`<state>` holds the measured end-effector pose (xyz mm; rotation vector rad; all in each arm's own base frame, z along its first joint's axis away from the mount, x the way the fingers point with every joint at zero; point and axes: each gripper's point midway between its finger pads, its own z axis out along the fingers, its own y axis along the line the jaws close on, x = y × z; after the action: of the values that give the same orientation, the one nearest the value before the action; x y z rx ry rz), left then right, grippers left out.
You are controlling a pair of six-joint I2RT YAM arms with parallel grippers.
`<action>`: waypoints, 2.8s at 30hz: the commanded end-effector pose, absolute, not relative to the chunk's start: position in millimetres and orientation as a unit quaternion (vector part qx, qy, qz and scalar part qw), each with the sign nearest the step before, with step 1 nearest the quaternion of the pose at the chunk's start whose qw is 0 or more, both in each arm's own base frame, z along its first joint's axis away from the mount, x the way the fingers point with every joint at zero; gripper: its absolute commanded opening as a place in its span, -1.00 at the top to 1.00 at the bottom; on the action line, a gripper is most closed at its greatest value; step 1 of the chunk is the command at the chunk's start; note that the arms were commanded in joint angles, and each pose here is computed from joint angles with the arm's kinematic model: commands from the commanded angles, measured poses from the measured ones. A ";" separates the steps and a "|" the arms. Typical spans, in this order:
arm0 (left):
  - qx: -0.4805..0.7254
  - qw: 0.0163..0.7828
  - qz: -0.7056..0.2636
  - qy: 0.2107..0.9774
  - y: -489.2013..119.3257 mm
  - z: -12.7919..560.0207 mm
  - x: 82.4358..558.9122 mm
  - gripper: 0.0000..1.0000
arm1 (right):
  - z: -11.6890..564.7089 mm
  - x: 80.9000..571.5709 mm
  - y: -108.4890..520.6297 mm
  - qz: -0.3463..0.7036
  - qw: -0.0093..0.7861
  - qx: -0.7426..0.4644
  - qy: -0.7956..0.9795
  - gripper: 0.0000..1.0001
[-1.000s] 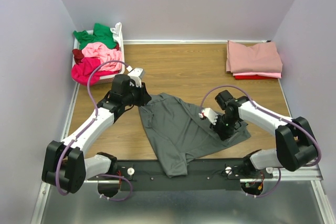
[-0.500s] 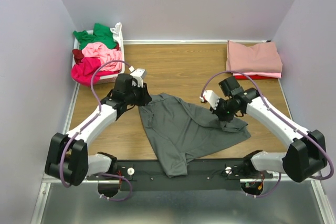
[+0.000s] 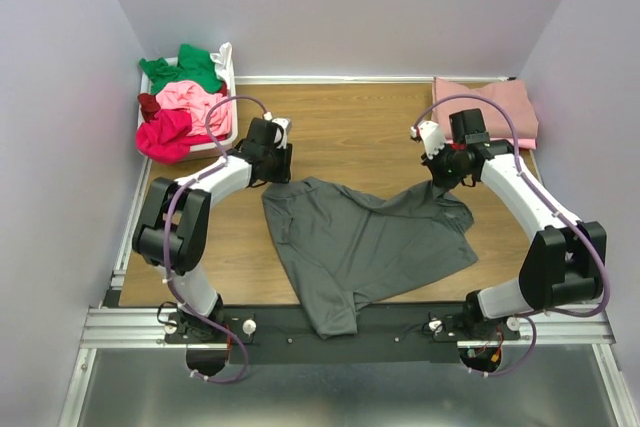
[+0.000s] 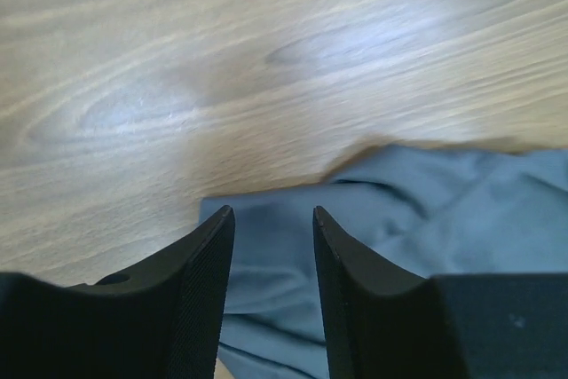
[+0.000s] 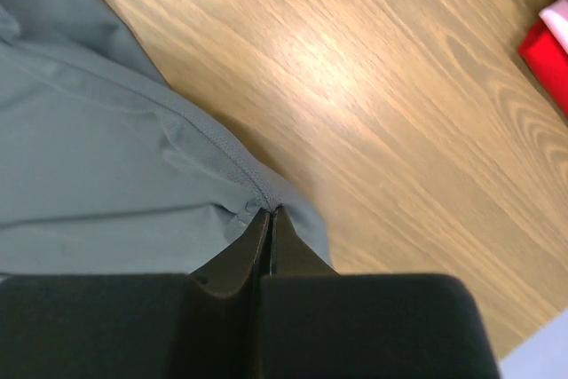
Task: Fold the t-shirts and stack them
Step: Flatten the tshirt out
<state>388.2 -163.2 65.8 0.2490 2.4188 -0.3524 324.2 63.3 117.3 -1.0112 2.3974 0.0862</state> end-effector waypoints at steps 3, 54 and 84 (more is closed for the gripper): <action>0.095 0.311 -0.078 0.943 -143.2 46.4 390.8 0.00 | 110.5 332.4 76.8 0.067 0.287 -0.358 0.886 0.91; 0.311 0.210 -0.339 0.863 -306.6 109.5 162.1 0.33 | 89.5 330.9 72.9 0.102 0.283 -0.331 0.894 0.90; 0.255 0.197 -0.253 0.912 -272.4 75.5 172.8 -0.13 | 80.7 327.1 72.6 0.109 0.272 -0.328 0.898 0.90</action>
<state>177.3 -260.5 80.8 0.6883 2.5477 -0.6578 328.8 70.5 86.5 -0.8968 2.4105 0.2556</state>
